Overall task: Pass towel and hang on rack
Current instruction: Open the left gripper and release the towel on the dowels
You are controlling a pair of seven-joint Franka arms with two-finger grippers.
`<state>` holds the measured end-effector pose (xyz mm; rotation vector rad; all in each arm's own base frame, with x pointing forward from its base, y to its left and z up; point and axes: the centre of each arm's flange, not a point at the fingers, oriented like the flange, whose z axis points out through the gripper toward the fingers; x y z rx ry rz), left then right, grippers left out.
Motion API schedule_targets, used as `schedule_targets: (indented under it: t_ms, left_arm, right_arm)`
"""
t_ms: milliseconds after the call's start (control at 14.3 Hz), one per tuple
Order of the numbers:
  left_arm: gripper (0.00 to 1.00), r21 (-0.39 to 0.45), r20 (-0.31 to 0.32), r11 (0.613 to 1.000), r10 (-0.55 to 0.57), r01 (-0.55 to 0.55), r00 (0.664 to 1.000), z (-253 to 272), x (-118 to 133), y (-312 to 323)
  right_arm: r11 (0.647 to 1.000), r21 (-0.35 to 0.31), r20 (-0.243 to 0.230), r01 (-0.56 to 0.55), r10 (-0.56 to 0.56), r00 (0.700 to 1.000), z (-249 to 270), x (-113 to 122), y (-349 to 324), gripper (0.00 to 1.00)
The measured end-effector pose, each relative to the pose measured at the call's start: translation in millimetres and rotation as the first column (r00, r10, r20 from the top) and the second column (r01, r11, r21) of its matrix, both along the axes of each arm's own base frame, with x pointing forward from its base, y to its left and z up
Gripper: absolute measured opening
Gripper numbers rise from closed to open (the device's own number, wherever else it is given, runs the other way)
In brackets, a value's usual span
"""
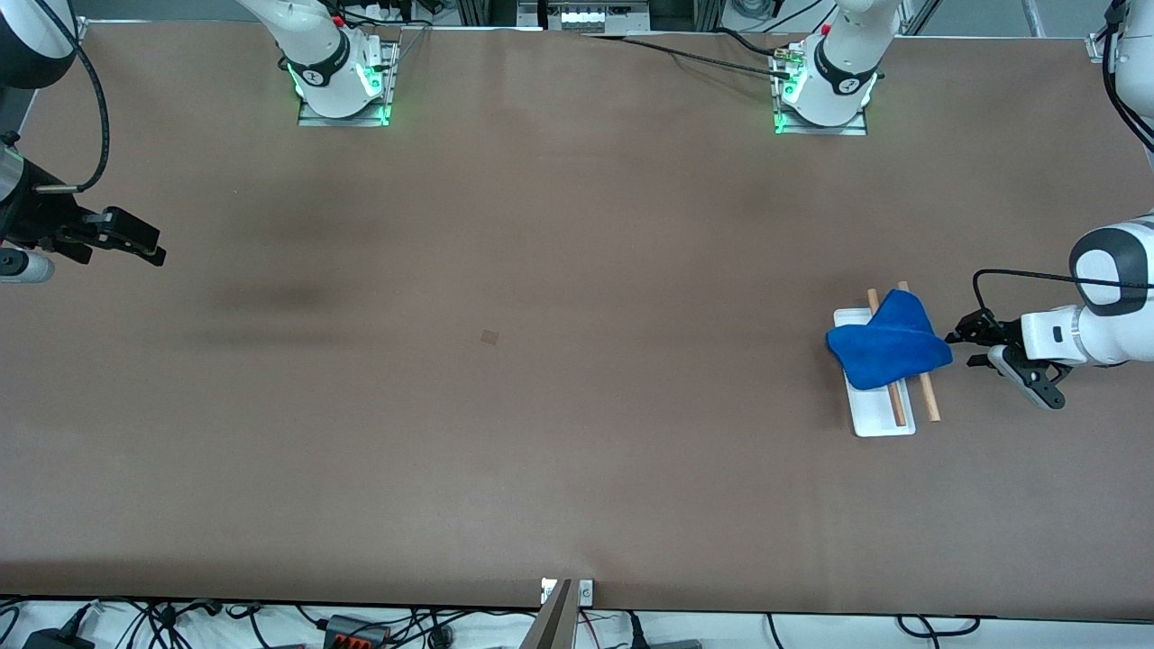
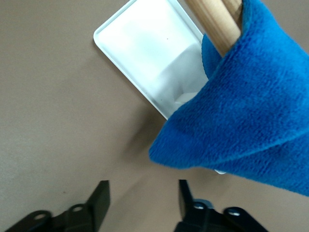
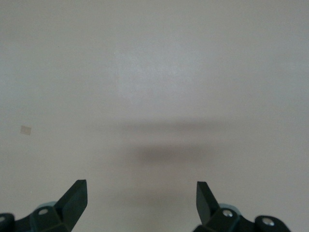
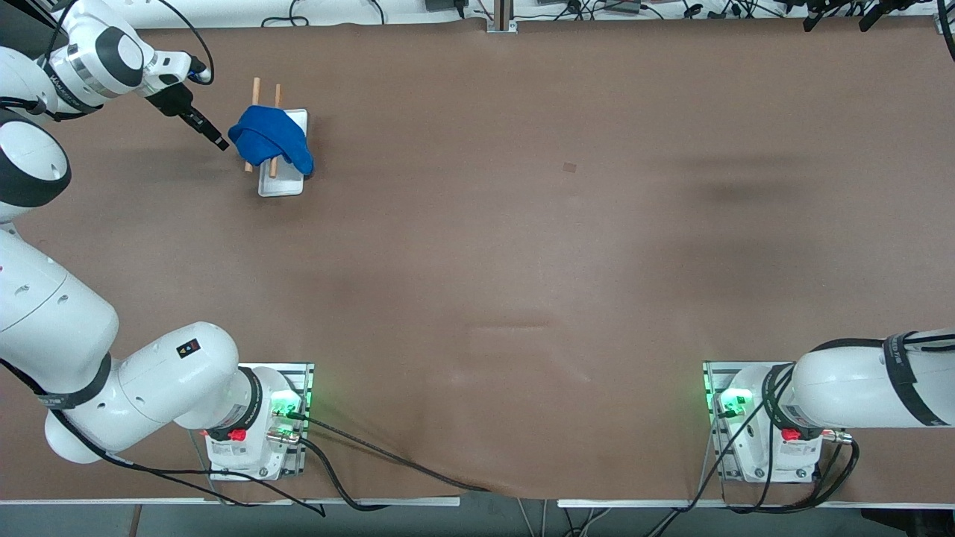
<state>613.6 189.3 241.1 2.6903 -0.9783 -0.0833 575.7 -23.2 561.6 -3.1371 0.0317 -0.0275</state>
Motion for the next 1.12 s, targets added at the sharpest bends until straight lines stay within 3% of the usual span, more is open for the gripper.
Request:
schedule_targets:
  t_ms: [210, 490, 1119]
  left_arm:
    - [0.98, 0.001, 0.019, 1.000, -0.004, 0.004, 1.000, 17, 5, 18]
    - [1.00, -0.008, 0.015, 1.000, 0.001, 0.000, 1.000, 36, 0, 51]
    - [1.00, 0.008, -0.037, 0.999, -0.054, 0.054, 0.998, 143, 7, 72]
  right_arm:
    - [1.000, 0.000, -0.003, -0.001, 0.001, 1.000, -2, 1, 0, 1.00]
    - [1.000, 0.000, -0.006, -0.004, 0.004, 1.000, -4, 1, 1, 1.00]
    - [1.000, 0.001, -0.006, -0.023, 0.023, 1.000, -3, 2, 12, 1.00]
